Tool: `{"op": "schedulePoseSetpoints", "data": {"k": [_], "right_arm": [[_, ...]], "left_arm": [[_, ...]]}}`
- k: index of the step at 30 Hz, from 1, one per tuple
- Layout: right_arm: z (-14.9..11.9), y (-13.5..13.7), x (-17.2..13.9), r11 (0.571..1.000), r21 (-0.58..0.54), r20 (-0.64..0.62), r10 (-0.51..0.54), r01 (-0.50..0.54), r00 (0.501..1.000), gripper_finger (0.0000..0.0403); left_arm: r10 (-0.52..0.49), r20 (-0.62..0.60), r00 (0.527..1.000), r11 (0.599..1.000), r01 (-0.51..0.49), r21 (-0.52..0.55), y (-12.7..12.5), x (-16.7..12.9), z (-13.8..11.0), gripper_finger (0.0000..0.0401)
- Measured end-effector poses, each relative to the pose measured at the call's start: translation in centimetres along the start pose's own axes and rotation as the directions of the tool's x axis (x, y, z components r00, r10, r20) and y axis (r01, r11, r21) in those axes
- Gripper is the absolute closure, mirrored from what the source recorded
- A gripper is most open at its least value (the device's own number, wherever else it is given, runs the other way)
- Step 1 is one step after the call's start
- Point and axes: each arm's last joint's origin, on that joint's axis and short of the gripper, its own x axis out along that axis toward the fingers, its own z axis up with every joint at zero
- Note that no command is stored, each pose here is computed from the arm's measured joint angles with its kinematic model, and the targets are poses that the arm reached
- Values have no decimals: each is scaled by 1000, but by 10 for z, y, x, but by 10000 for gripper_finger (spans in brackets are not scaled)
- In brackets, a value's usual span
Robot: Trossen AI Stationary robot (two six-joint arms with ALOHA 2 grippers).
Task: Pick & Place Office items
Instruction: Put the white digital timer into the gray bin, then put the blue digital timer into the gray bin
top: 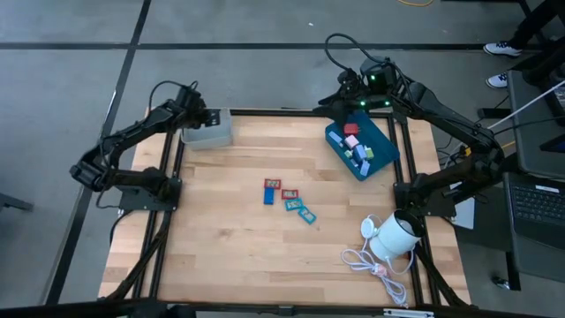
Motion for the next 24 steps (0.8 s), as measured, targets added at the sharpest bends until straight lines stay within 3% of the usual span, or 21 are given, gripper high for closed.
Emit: {"op": "schedulePoseSetpoints", "data": {"k": [3,11,14,18,24], "right_arm": [[0,0,0,1000,0,6,-13,13,1000,132],[1,0,0,1000,-2,11,-13,13,1000,132],[1,0,0,1000,-2,11,-13,13,1000,132],[1,0,0,1000,-9,7,-4,4,1000,132],[0,1,0,998,-40,-11,45,-46,999,132]], "left_arm": [[-13,-17,1000,1000,13,-8,5,2,0,231],[-17,-9,1000,1000,17,8,5,2,0,122],[-117,-20,993,992,116,-45,0,1,2,111],[-372,-5,928,925,370,-87,-24,-3,7,117],[-423,-102,900,903,428,32,-81,-26,-21,134]]}}
